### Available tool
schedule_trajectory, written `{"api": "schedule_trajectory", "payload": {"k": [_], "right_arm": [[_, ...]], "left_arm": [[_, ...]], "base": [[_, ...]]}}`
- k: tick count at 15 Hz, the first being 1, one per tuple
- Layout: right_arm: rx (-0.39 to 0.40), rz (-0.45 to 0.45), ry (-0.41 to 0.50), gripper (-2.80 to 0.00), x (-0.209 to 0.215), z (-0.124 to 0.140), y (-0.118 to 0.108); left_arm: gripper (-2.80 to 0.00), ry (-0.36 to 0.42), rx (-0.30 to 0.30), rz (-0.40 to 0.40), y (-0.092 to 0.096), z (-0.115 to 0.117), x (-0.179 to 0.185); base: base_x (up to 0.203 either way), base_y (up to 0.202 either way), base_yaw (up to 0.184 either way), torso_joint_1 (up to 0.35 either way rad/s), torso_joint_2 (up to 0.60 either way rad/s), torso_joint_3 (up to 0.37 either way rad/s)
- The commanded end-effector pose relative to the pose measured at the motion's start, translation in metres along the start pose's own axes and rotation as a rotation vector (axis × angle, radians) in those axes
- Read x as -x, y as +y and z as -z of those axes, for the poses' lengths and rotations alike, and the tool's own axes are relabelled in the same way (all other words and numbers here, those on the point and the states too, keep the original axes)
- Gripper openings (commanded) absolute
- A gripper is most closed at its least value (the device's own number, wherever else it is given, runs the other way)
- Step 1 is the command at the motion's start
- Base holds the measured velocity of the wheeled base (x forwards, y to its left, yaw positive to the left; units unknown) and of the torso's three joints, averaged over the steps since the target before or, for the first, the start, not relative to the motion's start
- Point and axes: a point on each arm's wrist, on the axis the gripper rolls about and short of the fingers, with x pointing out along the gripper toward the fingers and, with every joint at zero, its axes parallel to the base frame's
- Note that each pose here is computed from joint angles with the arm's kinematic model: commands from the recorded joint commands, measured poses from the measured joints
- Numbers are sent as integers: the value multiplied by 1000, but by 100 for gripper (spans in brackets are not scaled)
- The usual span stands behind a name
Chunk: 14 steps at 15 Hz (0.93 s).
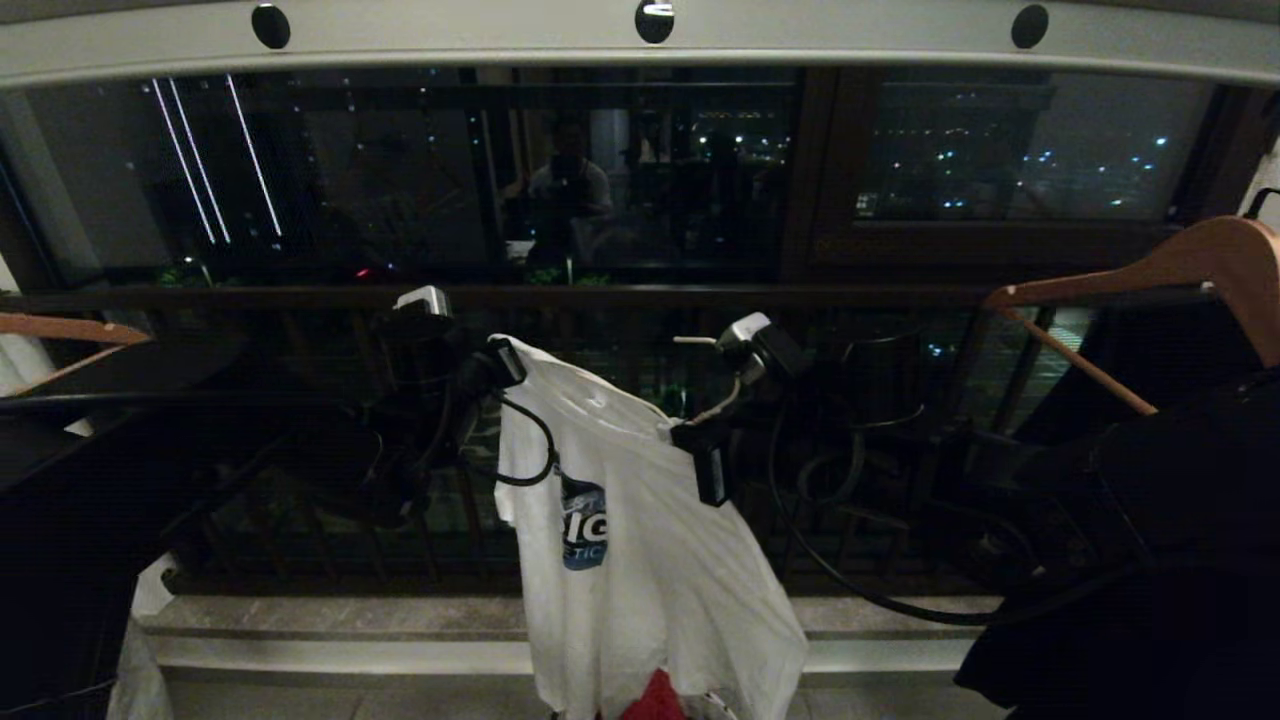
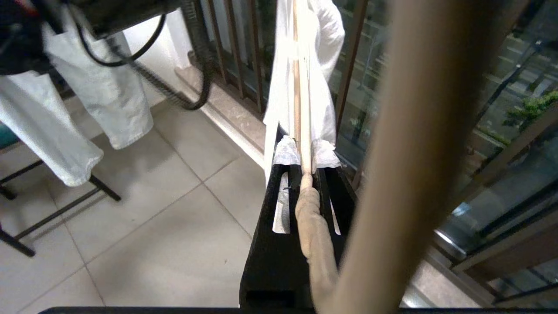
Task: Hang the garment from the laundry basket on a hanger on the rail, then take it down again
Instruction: Take the clothes off the clothes rack
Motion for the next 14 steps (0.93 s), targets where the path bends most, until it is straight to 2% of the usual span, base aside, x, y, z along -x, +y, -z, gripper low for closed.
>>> {"api": "schedule_trajectory", "payload": {"k": [1, 4, 7, 8, 10, 12, 14], "right_arm": [[3, -2, -12, -280, 2, -3, 0], [13, -12, -3, -280, 4, -1, 4], [15, -10, -16, -280, 7, -4, 4], [18, -12, -11, -280, 9, -4, 5], [22, -12, -12, -280, 8, -4, 5], [22, -12, -12, -280, 9, -4, 5], [22, -12, -12, -280, 9, -4, 5]], "left_arm": [[-280, 11, -3, -17, 6, 9, -5], [-280, 11, -1, -19, 6, 4, -4], [-280, 46, -12, -29, 9, 20, -7], [-280, 43, -11, -34, 10, 18, -10], [-280, 50, -15, -59, 18, 14, -14], [-280, 57, -17, -66, 20, 20, -17], [-280, 36, -15, -92, 31, 14, -23]], "base": [[0, 0, 0, 0, 0, 0], [0, 0, 0, 0, 0, 0], [0, 0, 0, 0, 0, 0], [0, 0, 0, 0, 0, 0], [0, 0, 0, 0, 0, 0], [0, 0, 0, 0, 0, 0], [0, 0, 0, 0, 0, 0]]}}
